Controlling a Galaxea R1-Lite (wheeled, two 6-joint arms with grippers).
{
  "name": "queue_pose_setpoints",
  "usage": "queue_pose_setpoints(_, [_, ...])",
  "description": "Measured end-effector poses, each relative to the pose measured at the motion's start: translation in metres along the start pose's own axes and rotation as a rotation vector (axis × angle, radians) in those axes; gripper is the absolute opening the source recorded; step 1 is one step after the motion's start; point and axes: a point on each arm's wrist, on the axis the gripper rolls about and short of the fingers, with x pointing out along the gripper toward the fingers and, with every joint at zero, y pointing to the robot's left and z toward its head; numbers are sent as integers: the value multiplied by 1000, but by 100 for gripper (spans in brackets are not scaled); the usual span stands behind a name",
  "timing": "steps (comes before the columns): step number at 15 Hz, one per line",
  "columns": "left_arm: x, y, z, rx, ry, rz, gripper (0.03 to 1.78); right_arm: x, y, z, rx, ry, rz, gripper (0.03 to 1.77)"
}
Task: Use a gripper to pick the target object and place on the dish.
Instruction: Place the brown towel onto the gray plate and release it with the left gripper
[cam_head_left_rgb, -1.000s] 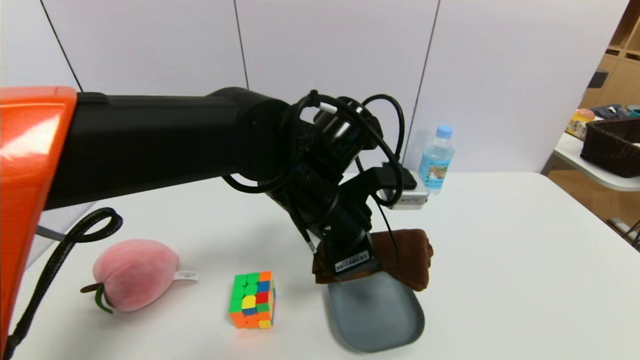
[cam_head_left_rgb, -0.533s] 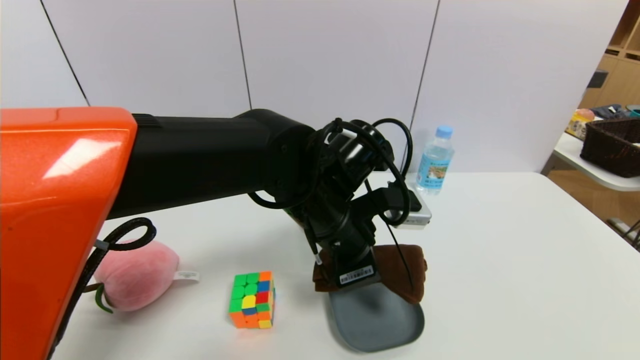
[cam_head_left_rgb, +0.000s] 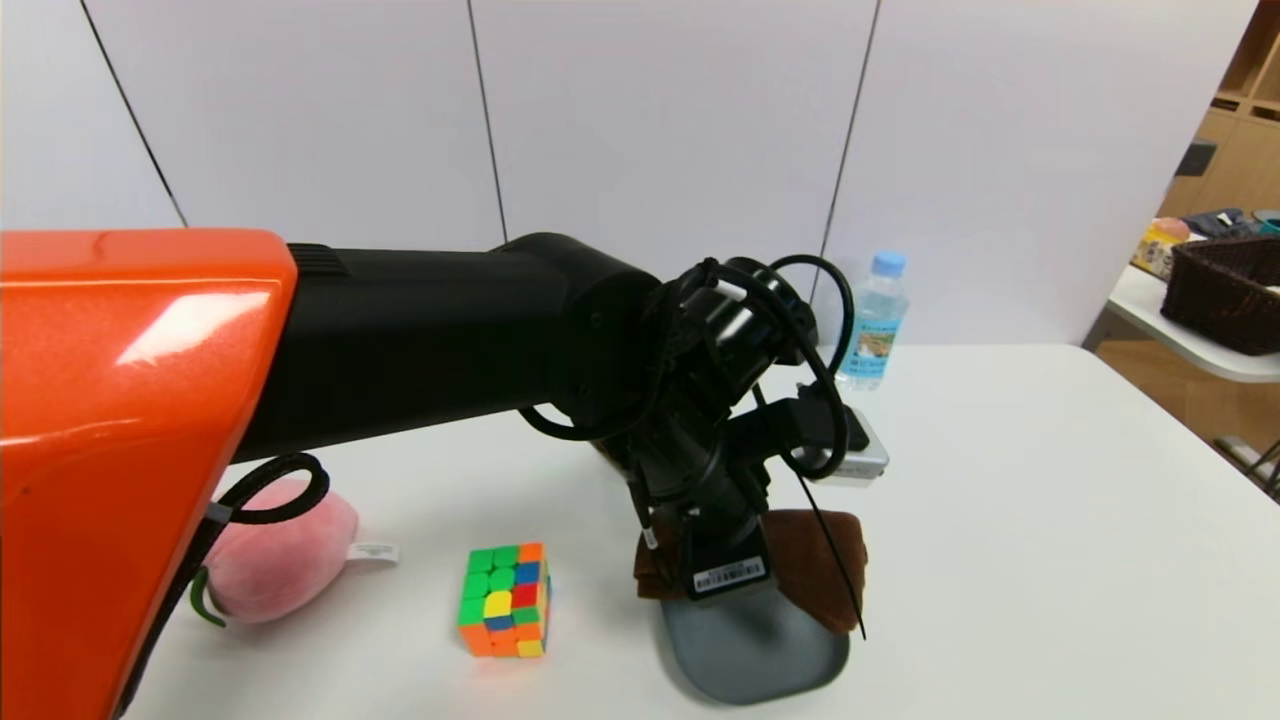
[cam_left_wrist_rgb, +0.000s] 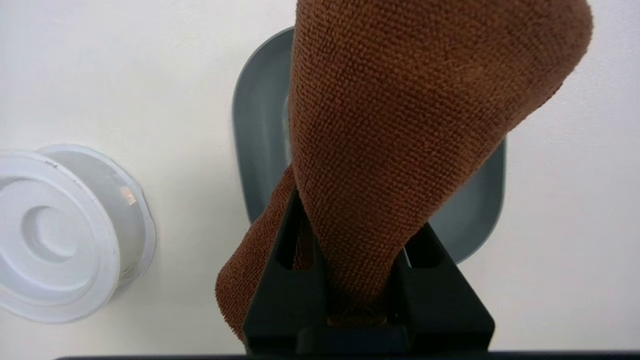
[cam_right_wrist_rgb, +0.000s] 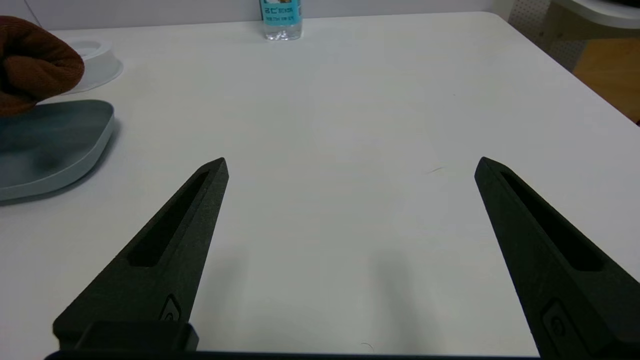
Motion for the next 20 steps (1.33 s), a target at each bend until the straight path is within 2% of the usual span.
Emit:
queue_pose_setpoints(7, [7,-12,0,14,27,-32,34,0,0,0,0,0,0,171])
queue_pose_setpoints(15, [8,-12,0,13,28,-35,34,0,0,0,0,0,0,171])
queue_pose_setpoints(16, [9,-12,0,10,28,-36,42,0,0,0,0,0,0,171])
queue_pose_setpoints(20, [10,-12,1,11,24,-33,93,0,0,0,0,0,0,171])
